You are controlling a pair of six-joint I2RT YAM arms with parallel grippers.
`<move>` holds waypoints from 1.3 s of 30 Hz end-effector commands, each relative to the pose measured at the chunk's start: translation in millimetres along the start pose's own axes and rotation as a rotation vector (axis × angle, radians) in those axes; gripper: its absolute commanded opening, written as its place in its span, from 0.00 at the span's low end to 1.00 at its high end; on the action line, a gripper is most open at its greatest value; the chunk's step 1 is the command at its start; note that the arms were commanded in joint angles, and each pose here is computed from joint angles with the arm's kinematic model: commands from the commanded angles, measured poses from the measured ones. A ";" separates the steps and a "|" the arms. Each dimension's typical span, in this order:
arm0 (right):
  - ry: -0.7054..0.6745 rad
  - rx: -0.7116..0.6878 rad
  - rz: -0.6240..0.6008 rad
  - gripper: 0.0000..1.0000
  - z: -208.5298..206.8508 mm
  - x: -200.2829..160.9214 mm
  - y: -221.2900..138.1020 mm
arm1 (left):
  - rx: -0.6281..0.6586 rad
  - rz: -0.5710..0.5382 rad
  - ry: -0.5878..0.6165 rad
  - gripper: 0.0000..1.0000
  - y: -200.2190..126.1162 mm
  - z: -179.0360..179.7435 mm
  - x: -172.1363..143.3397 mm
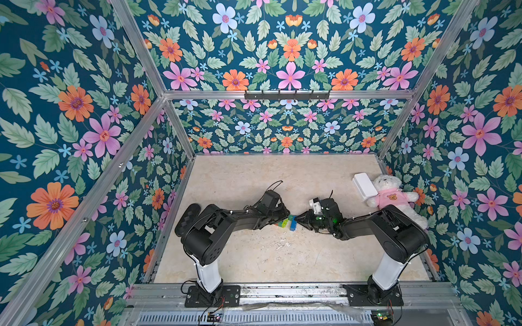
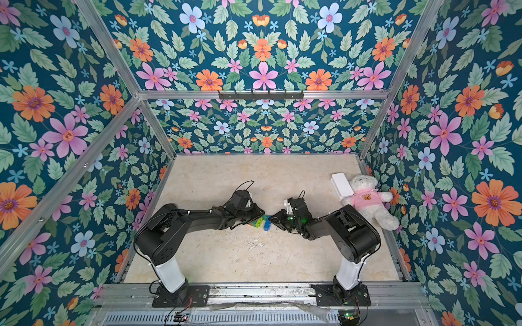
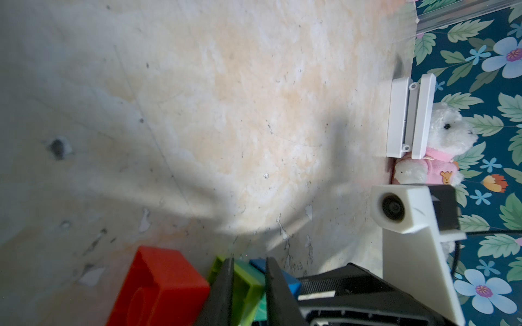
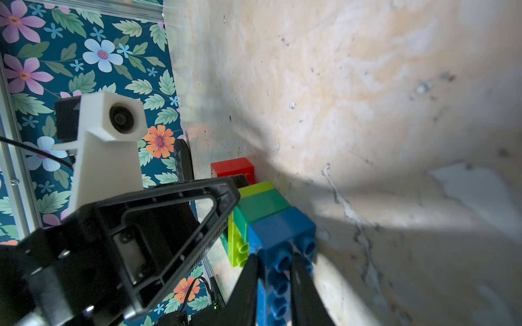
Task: Assemble the number 5 with lego
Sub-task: Assemble the lego brick with the lego brick.
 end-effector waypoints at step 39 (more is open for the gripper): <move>0.009 0.006 -0.027 0.22 -4.8 -11.4 2.0 | 0.011 0.059 -0.024 0.23 -0.8 5.0 -14.2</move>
Point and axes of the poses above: each gripper's point midway between its finger pads, its own y axis out along the fingers, its own z axis along the line the jaws close on, x = y × z, the point moved 7 cm from there along -y, back along the fingers, and after that the axes turned 15 degrees about y, right-handed, at the moved point
